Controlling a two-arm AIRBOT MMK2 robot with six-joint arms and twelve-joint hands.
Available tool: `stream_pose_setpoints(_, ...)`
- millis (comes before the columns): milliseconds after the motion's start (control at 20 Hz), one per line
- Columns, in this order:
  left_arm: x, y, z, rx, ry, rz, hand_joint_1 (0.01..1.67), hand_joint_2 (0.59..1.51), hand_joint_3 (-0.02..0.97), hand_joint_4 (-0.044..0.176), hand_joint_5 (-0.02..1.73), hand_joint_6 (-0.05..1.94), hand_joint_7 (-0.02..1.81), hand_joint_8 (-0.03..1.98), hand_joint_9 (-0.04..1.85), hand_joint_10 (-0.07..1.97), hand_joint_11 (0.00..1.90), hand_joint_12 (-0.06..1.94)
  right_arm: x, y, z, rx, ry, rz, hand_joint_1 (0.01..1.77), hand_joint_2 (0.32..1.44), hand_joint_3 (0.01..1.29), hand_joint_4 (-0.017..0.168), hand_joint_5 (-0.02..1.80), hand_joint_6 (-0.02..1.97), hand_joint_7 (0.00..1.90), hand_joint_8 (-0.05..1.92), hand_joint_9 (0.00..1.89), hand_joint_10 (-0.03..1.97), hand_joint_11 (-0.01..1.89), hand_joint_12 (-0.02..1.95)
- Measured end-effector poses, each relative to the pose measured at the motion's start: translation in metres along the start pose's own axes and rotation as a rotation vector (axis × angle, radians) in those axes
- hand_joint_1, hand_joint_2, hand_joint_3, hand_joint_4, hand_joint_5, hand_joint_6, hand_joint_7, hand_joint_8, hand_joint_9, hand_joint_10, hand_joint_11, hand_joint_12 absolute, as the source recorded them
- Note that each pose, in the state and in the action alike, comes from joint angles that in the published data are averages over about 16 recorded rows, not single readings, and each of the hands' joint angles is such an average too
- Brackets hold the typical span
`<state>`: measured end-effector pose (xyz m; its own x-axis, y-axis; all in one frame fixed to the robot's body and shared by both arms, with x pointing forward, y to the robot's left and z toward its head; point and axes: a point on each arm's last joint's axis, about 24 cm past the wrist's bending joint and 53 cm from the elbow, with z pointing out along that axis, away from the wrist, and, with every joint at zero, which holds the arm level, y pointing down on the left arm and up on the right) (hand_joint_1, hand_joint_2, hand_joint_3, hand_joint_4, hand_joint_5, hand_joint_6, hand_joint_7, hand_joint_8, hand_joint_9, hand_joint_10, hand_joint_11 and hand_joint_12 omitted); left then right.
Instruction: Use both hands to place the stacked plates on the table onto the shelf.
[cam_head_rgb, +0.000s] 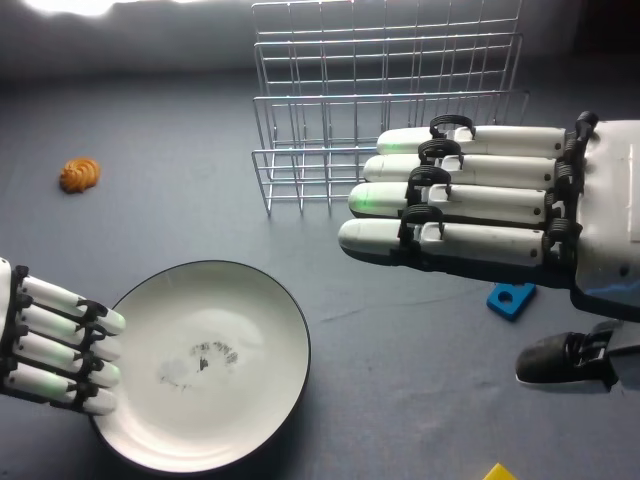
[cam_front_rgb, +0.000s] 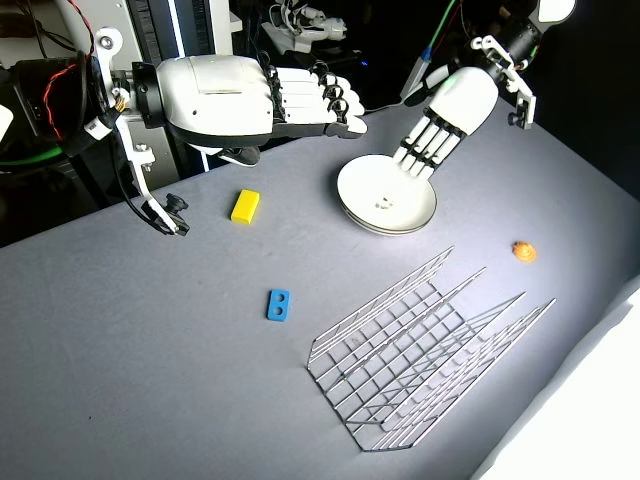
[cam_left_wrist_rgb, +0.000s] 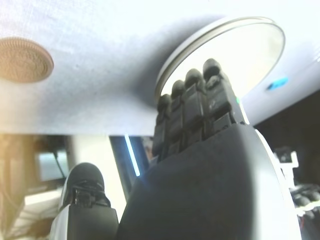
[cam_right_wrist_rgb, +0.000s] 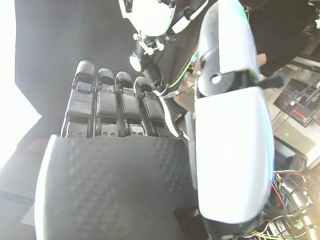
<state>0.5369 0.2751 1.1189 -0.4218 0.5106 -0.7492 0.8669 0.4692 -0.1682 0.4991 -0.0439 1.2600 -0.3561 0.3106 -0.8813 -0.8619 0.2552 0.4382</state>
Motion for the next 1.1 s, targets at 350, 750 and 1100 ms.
stream_pose_setpoints(350,-0.001,0.005,0.005,-0.034,-0.007,-0.021,0.02,1.104,0.016,0.001,0.13,0.0,0.14,0.01,0.11,0.01,0.04,0.09,0.001,0.0,0.0,0.0,0.002,-0.001,1.15,0.94,0.02,0.0,0.02,0.03,0.01,0.01,0.02,0.0,0.02,0.14)
stream_pose_setpoints(750,0.007,0.008,0.009,-0.063,0.013,-0.043,0.02,1.105,0.015,-0.001,0.12,0.0,0.13,0.01,0.11,0.0,0.03,0.11,0.002,0.0,0.0,0.002,0.006,-0.002,1.13,0.94,0.01,0.0,0.02,0.03,0.01,0.01,0.02,0.0,0.02,0.09)
stream_pose_setpoints(1100,0.015,0.006,0.014,-0.083,0.035,-0.071,0.01,1.106,0.015,-0.004,0.1,-0.01,0.11,0.0,0.1,0.0,0.02,0.11,0.003,-0.001,0.0,0.003,0.009,-0.003,1.14,0.93,0.01,0.0,0.02,0.03,0.02,0.01,0.02,0.0,0.02,0.11)
